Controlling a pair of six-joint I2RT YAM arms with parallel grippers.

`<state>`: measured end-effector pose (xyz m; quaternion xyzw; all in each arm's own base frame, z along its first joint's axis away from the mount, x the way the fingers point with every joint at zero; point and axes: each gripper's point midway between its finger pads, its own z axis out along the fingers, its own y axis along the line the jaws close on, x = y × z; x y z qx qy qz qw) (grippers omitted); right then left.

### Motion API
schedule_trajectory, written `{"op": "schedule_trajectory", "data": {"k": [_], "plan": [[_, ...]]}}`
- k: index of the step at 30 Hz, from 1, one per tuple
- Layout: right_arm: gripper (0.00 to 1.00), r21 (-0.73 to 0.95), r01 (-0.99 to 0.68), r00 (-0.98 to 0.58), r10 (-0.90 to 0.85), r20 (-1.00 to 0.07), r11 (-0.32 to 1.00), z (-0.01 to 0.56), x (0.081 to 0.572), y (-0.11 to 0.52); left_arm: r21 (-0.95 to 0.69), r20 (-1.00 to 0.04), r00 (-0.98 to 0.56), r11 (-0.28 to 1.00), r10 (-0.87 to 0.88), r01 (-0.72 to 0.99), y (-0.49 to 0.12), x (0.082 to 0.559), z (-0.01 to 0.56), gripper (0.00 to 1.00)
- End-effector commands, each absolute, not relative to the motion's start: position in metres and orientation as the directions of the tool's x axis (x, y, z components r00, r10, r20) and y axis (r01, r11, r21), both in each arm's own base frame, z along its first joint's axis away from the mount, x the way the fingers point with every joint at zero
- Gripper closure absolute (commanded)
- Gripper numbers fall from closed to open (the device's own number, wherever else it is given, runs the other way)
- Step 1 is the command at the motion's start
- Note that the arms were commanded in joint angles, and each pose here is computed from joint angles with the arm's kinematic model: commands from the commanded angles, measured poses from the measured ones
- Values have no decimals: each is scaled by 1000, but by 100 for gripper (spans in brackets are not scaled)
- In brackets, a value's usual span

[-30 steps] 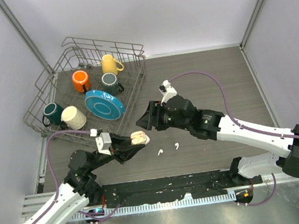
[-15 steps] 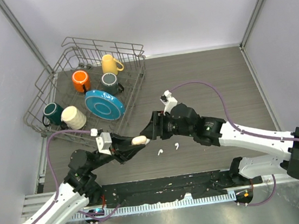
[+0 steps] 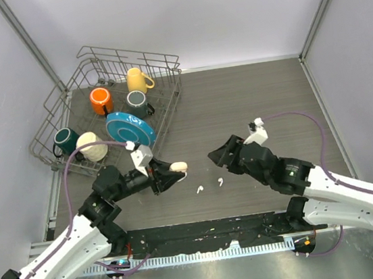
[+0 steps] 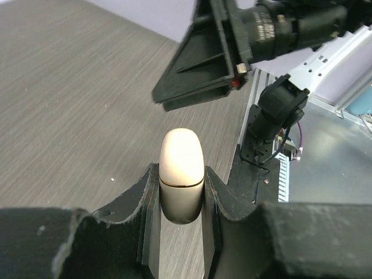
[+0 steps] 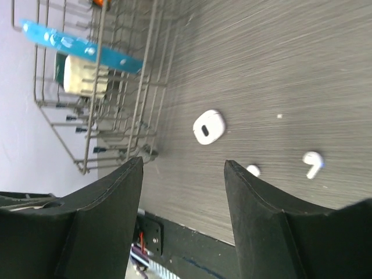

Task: Insert the wireless bluetooth earbuds into the charging case
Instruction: Close the charging case.

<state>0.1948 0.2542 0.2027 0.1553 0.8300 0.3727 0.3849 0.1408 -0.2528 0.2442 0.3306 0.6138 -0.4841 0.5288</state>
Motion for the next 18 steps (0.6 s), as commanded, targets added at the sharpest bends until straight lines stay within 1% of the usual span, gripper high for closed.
{"op": "schedule_trajectory", "data": {"k": [1, 2, 4, 5, 6, 9, 12, 18], "plan": [[37, 765, 129, -483, 714, -507, 631, 205, 207, 204, -358, -931, -361, 363, -62, 860, -259, 152, 243, 100], [37, 759, 141, -471, 717, -513, 635, 204, 206, 197, -395, -909, -415, 376, -30, 838, -264, 156, 230, 100], [37, 769, 142, -432, 738, -519, 623, 212, 206, 184, -438, -885, -465, 382, -26, 814, -270, 160, 231, 100], [37, 761, 150, -427, 736, -526, 631, 211, 204, 179, -462, -862, -507, 402, 8, 791, -275, 163, 219, 100], [37, 769, 145, -416, 744, -523, 623, 216, 203, 175, -462, -860, -511, 407, 13, 788, -280, 166, 223, 100], [37, 763, 153, -393, 747, -536, 628, 219, 202, 165, -480, -817, -570, 442, 89, 758, -293, 168, 204, 100], [37, 759, 159, -382, 748, -542, 631, 221, 201, 159, -489, -792, -596, 447, 131, 749, -310, 168, 195, 100], [37, 764, 153, -383, 750, -539, 627, 226, 198, 155, -524, -724, -679, 540, 124, 658, -328, 183, 169, 100]]}}
